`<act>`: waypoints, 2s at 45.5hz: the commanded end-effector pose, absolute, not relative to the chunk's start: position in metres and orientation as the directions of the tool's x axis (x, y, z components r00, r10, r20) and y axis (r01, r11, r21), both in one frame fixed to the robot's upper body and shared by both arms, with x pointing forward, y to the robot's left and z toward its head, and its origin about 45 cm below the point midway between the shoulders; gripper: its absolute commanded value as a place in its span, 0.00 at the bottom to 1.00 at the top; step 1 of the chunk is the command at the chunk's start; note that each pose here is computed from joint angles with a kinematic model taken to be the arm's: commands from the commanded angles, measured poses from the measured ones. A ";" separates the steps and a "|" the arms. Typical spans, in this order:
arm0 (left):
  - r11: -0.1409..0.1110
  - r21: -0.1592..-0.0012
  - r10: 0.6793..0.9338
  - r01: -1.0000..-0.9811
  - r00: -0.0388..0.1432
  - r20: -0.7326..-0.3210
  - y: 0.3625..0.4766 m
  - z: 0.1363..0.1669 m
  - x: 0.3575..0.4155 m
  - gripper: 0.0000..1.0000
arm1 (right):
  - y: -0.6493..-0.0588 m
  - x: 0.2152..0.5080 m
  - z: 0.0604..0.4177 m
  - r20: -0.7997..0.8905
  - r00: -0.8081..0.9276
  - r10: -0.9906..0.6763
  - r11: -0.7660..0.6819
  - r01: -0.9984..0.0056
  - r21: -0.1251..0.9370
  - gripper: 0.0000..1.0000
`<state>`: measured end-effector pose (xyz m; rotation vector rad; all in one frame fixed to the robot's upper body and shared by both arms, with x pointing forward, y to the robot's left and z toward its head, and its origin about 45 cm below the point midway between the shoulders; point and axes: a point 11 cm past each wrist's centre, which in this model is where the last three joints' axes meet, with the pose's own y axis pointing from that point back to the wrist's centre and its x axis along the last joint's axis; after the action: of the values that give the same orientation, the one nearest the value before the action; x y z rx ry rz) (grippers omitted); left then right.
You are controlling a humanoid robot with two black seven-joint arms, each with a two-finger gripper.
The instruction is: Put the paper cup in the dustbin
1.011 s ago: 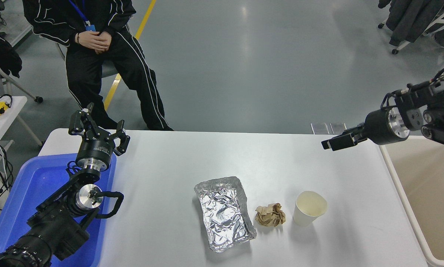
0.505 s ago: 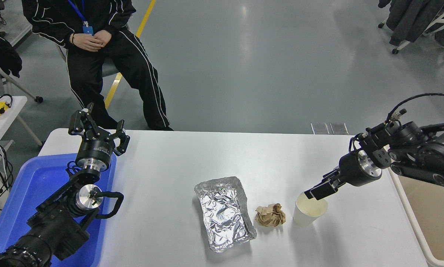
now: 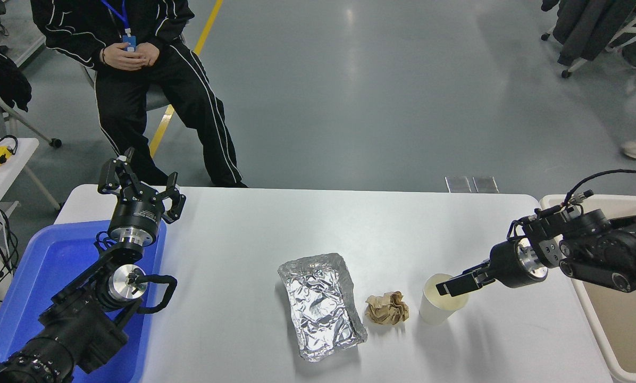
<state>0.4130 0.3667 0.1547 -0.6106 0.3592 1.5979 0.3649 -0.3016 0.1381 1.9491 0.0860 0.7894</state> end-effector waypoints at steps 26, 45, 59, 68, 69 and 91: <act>-0.127 -0.123 0.815 -0.984 -0.033 -0.578 0.367 0.1547 0.4130 1.00 | -0.321 0.378 0.139 0.560 0.745 0.362 -0.505 -0.349 0.790 0.00; -0.127 -0.123 0.815 -0.984 -0.033 -0.578 0.367 0.1547 0.4130 1.00 | -0.347 0.476 0.305 0.858 0.449 -0.248 -0.575 -0.781 0.243 0.00; -0.127 -0.123 0.815 -0.984 -0.033 -0.578 0.367 0.1547 0.4130 1.00 | -0.494 0.479 0.353 0.836 0.100 -0.540 -0.117 -0.992 0.044 0.00; -0.127 -0.123 0.815 -0.984 -0.033 -0.578 0.367 0.1547 0.4130 1.00 | -0.573 0.448 0.336 0.830 -0.040 -0.556 0.286 -0.947 0.146 0.00; -0.127 -0.123 0.815 -0.984 -0.033 -0.578 0.367 0.1547 0.4130 1.00 | -0.577 0.445 0.334 0.830 -0.047 -0.556 0.309 -0.938 0.154 0.00; -0.127 -0.123 0.815 -0.984 -0.033 -0.578 0.367 0.1547 0.4130 1.00 | -0.649 0.362 0.261 0.815 -0.145 -0.561 0.621 -0.725 0.299 0.00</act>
<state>0.4131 0.3665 0.1548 -0.6108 0.3591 1.5971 0.4096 -0.6152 0.3016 1.1859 -1.7863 0.3731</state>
